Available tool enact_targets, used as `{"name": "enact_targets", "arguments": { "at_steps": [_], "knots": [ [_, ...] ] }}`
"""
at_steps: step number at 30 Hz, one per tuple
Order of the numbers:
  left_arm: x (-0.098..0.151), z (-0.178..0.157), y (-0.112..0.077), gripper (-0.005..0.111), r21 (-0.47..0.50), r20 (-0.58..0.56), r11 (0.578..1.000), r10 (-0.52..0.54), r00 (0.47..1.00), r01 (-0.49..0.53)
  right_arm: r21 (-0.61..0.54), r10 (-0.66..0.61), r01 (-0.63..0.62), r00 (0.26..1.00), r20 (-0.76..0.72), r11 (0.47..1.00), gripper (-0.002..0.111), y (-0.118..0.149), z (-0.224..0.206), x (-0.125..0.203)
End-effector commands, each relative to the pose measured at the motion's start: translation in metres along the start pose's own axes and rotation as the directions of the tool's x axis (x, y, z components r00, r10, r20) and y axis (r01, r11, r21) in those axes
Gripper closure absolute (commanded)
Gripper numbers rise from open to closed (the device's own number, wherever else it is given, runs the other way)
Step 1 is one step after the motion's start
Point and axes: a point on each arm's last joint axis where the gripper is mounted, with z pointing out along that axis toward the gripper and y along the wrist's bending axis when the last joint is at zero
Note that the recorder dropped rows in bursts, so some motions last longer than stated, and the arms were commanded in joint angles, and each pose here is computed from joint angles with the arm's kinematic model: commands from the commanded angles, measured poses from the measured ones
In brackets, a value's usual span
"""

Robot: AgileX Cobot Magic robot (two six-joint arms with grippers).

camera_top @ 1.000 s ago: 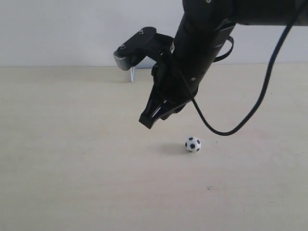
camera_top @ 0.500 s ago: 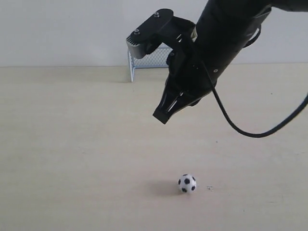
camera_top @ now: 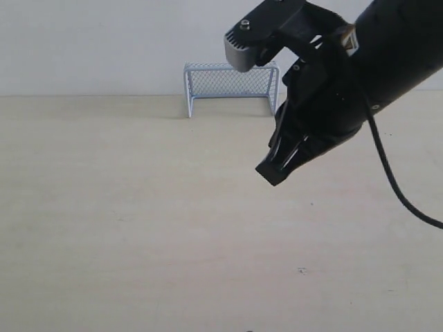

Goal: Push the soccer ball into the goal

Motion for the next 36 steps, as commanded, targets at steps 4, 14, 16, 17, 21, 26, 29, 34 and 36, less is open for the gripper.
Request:
{"name": "enact_targets", "arguments": {
  "at_steps": [4, 14, 16, 17, 21, 26, 29, 34, 36],
  "knots": [
    [-0.002, 0.0, 0.0, 0.1, 0.008, 0.003, 1.0, -0.006, 1.0, 0.006, 0.016, 0.045, -0.046, 0.997, 0.057, 0.999, 0.108, 0.005, -0.023, 0.018],
    [-0.002, 0.0, 0.0, 0.1, 0.008, 0.003, 1.0, -0.006, 1.0, 0.006, 0.022, 0.126, -0.129, 0.984, 0.126, 0.991, 0.108, 0.014, -0.048, 0.048],
    [-0.002, 0.0, 0.0, 0.1, 0.008, 0.003, 1.0, -0.006, 1.0, 0.006, 0.021, 0.138, -0.142, 0.982, 0.132, 0.99, 0.108, 0.015, -0.05, 0.053],
    [-0.002, 0.0, 0.0, 0.1, 0.008, 0.003, 1.0, -0.006, 1.0, 0.006, 0.021, 0.141, -0.145, 0.981, 0.135, 0.989, 0.108, 0.016, -0.051, 0.056],
    [-0.002, 0.0, 0.0, 0.1, 0.008, 0.003, 1.0, -0.006, 1.0, 0.006, 0.025, 0.14, -0.146, 0.976, 0.166, 0.989, 0.108, 0.018, -0.057, 0.064],
    [-0.002, 0.0, 0.0, 0.1, 0.008, 0.003, 1.0, -0.006, 1.0, 0.006, 0.018, 0.146, -0.149, 0.98, 0.136, 0.989, 0.108, 0.02, -0.062, 0.069],
    [-0.002, 0.0, 0.0, 0.1, 0.008, 0.003, 1.0, -0.006, 1.0, 0.006, 0.018, 0.146, -0.149, 0.98, 0.138, 0.989, 0.108, 0.02, -0.062, 0.069],
    [-0.002, 0.0, 0.0, 0.1, 0.008, 0.003, 1.0, -0.006, 1.0, 0.006, 0.018, 0.146, -0.149, 0.98, 0.138, 0.989, 0.108, 0.02, -0.062, 0.069],
    [-0.002, 0.0, 0.0, 0.1, 0.008, 0.003, 1.0, -0.006, 1.0, 0.006, 0.018, 0.146, -0.149, 0.98, 0.138, 0.989, 0.108, 0.02, -0.062, 0.069]
  ]
}}
